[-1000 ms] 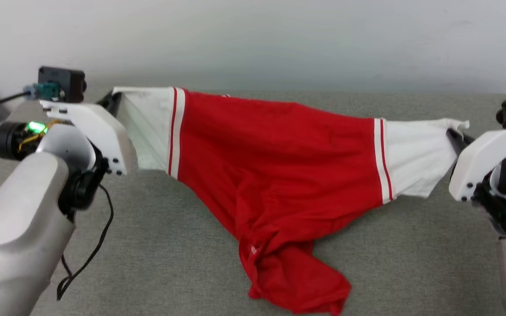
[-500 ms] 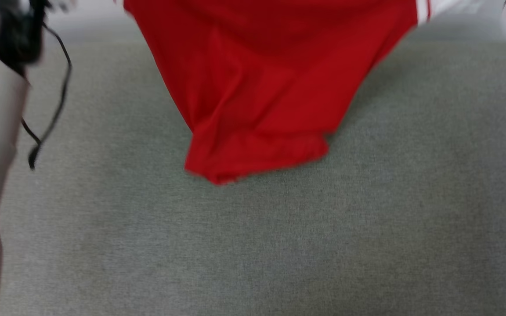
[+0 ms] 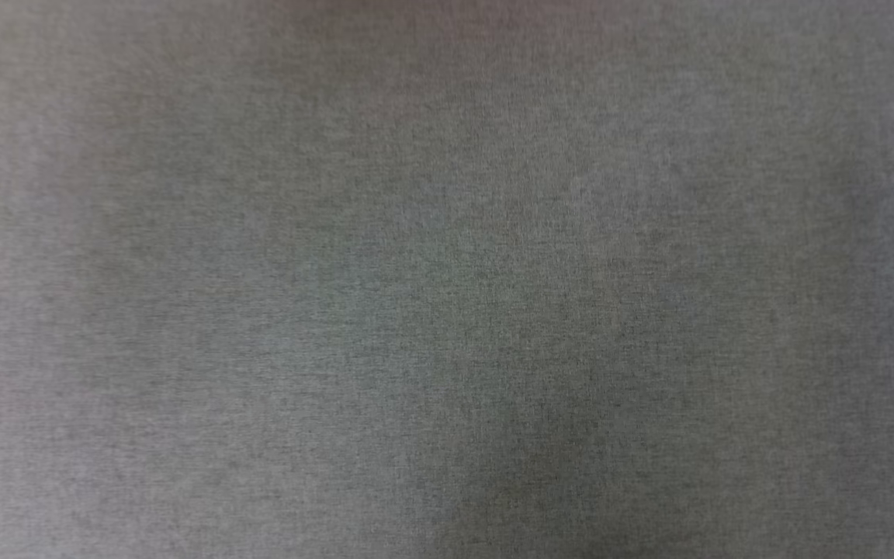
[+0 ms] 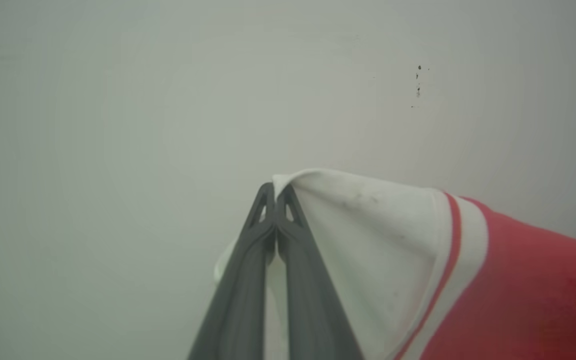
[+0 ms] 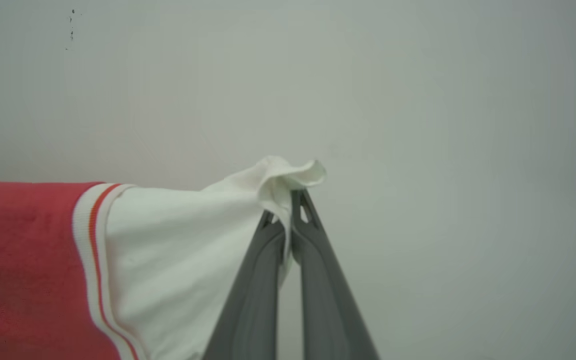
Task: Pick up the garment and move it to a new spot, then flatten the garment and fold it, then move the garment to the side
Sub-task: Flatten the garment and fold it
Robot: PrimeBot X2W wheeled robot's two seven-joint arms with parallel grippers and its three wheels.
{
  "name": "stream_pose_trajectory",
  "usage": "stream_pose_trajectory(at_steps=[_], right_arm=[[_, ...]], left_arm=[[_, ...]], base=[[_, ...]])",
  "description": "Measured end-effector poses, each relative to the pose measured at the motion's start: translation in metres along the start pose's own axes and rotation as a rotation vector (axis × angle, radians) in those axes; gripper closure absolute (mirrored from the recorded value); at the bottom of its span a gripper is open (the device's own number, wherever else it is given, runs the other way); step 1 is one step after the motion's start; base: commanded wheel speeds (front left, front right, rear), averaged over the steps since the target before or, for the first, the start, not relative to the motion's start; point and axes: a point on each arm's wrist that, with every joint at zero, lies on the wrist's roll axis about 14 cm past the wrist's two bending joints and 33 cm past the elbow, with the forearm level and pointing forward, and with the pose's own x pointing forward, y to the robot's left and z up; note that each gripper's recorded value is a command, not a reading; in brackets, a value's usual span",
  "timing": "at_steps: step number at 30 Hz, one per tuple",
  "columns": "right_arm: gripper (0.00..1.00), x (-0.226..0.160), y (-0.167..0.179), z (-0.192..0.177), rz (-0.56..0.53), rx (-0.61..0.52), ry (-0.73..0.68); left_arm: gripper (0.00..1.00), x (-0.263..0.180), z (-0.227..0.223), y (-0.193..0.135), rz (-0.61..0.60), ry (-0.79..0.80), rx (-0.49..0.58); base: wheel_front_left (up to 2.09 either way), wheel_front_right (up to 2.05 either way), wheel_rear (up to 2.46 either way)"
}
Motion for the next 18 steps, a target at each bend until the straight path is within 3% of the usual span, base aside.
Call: stream_pose_trajectory(at_steps=[11, 18], right_arm=[[1.0, 0.012, 0.042, -0.083, 0.087, -0.007, 0.117], [1.0, -0.015, 0.074, -0.157, 0.152, 0.038, 0.333]], left_arm=[[1.0, -0.005, -0.104, -0.004, -0.018, 0.174, -0.026], [1.0, -0.041, -0.167, -0.009, -0.031, 0.354, -0.046]], base=[[0.0, 0.0, 0.0], [0.0, 0.0, 0.0]])
